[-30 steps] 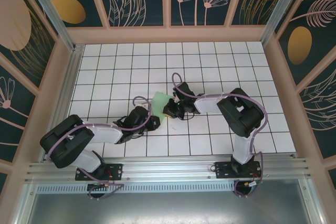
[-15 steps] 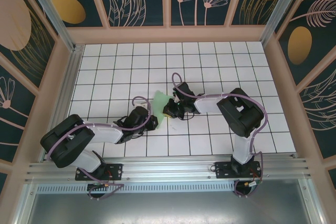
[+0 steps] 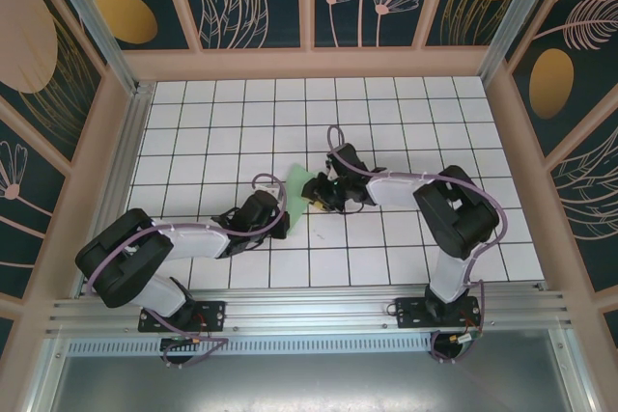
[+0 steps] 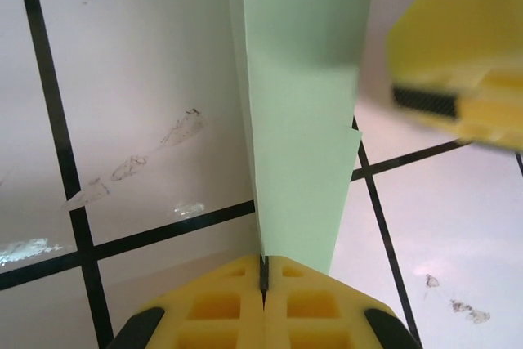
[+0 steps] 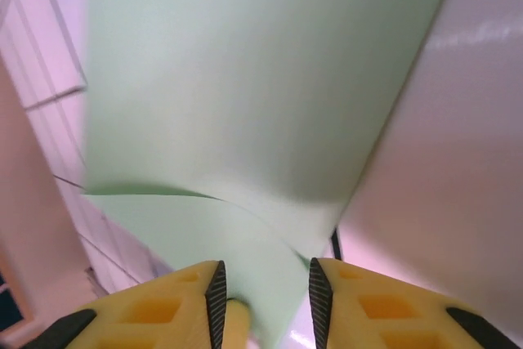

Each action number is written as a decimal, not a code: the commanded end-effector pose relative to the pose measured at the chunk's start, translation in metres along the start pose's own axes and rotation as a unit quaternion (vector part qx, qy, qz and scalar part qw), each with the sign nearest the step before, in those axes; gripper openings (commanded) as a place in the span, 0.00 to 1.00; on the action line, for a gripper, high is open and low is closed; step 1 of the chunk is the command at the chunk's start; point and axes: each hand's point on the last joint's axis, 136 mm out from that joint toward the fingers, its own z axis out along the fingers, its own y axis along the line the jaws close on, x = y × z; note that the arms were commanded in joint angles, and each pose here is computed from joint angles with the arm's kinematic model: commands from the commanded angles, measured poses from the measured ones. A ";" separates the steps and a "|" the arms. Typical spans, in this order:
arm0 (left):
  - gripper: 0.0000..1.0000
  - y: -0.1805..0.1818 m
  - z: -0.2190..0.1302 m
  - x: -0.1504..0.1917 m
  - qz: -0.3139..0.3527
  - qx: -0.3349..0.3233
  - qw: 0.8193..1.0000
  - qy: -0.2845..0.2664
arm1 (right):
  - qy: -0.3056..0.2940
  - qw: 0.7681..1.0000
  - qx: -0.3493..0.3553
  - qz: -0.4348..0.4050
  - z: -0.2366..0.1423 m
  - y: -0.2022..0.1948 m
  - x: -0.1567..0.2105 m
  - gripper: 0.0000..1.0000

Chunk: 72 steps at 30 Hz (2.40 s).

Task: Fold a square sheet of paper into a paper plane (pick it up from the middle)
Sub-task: Fold the wing for the fifth time at the center of the table.

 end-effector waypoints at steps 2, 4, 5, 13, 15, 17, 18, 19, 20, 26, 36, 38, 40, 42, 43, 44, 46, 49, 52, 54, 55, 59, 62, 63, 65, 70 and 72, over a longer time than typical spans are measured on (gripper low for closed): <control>0.04 -0.002 0.000 -0.005 0.102 -0.008 0.995 -0.003 | -0.037 0.999 -0.006 0.030 -0.029 0.011 -0.015 0.44; 0.04 -0.005 0.001 -0.007 0.132 -0.006 0.991 -0.001 | -0.044 0.998 -0.009 0.047 -0.035 0.015 -0.021 0.48; 0.03 -0.005 0.001 -0.007 0.143 -0.008 0.990 0.000 | -0.047 0.997 -0.011 0.054 -0.037 0.017 -0.023 0.51; 0.03 -0.004 0.011 -0.001 0.219 -0.059 0.974 0.019 | -0.029 0.996 0.002 0.082 -0.031 0.029 -0.031 0.63; 0.03 -0.002 0.014 0.001 0.228 -0.073 0.971 0.022 | -0.021 0.996 0.008 0.085 -0.026 0.028 -0.029 0.63; 0.02 0.000 0.015 0.001 0.235 -0.083 0.968 0.021 | -0.008 0.996 0.012 0.086 -0.020 0.027 -0.027 0.62; 0.02 0.000 0.016 0.001 0.238 -0.086 0.967 0.020 | 0.001 0.996 0.015 0.087 -0.016 0.026 -0.025 0.61; 0.02 0.001 0.016 0.002 0.239 -0.088 0.967 0.020 | 0.007 0.996 0.019 0.087 -0.013 0.024 -0.024 0.60; 0.02 0.001 0.016 0.002 0.240 -0.090 0.966 0.019 | 0.012 0.996 0.023 0.087 -0.010 0.024 -0.023 0.59; 0.02 -0.002 0.016 0.001 0.252 -0.092 0.963 0.013 | 0.035 0.996 0.035 0.069 0.007 0.028 -0.021 0.58; 0.01 -0.001 0.016 0.003 0.272 -0.107 0.956 0.015 | 0.052 0.996 0.065 0.032 0.024 0.025 -0.018 0.63; 0.01 -0.001 0.016 0.004 0.275 -0.109 0.955 0.016 | 0.050 0.996 0.075 0.026 0.026 0.022 -0.018 0.60; 0.01 -0.001 0.016 0.003 0.276 -0.111 0.954 0.016 | 0.046 0.995 0.086 0.021 0.026 0.019 -0.020 0.57; 0.01 0.000 0.016 0.003 0.279 -0.115 0.953 0.018 | 0.041 0.995 0.092 0.016 0.025 0.018 -0.021 0.52; 0.01 0.000 0.016 0.003 0.280 -0.117 0.953 0.018 | 0.038 0.995 0.095 0.014 0.024 0.018 -0.022 0.50; 0.01 0.001 0.016 0.003 0.279 -0.118 0.953 0.018 | 0.036 0.994 0.098 0.013 0.023 0.017 -0.023 0.49; 0.01 0.002 0.016 0.003 0.280 -0.120 0.952 0.018 | 0.030 0.994 0.102 0.011 0.021 0.017 -0.025 0.43; 0.02 0.003 0.016 0.003 0.278 -0.122 0.953 0.019 | 0.022 0.994 0.104 0.010 0.018 0.018 -0.026 0.35; 0.02 0.004 0.015 0.004 0.275 -0.123 0.953 0.018 | 0.019 0.994 0.103 0.011 0.017 0.019 -0.028 0.25; 0.03 0.005 0.015 0.003 0.272 -0.126 0.954 0.016 | 0.018 0.995 0.102 0.011 0.016 0.019 -0.027 0.17; 0.04 0.004 0.014 0.003 0.269 -0.126 0.955 0.015 | 0.017 0.995 0.102 0.012 0.016 0.019 -0.027 0.14; 0.15 0.002 0.011 0.000 0.246 -0.123 0.962 0.007 | 0.008 0.995 0.094 0.015 0.013 0.018 -0.027 0.04; 0.31 -0.004 0.006 -0.005 0.220 -0.112 0.969 -0.005 | -0.001 0.997 0.074 0.017 0.010 0.020 -0.027 0.02; 0.35 -0.006 0.004 -0.007 0.213 -0.107 0.971 -0.009 | -0.005 0.998 0.067 0.016 0.009 0.021 -0.027 0.02; 0.44 -0.010 0.000 -0.010 0.196 -0.098 0.976 -0.017 | -0.012 0.998 0.055 0.011 0.006 0.022 -0.026 0.03; 0.59 -0.023 -0.013 -0.016 0.148 -0.063 0.986 -0.034 | -0.022 0.999 0.029 -0.008 0.001 0.021 -0.024 0.06; 0.63 -0.029 -0.018 -0.018 0.118 -0.042 0.991 -0.040 | -0.027 0.999 0.023 -0.015 0.000 0.018 -0.023 0.06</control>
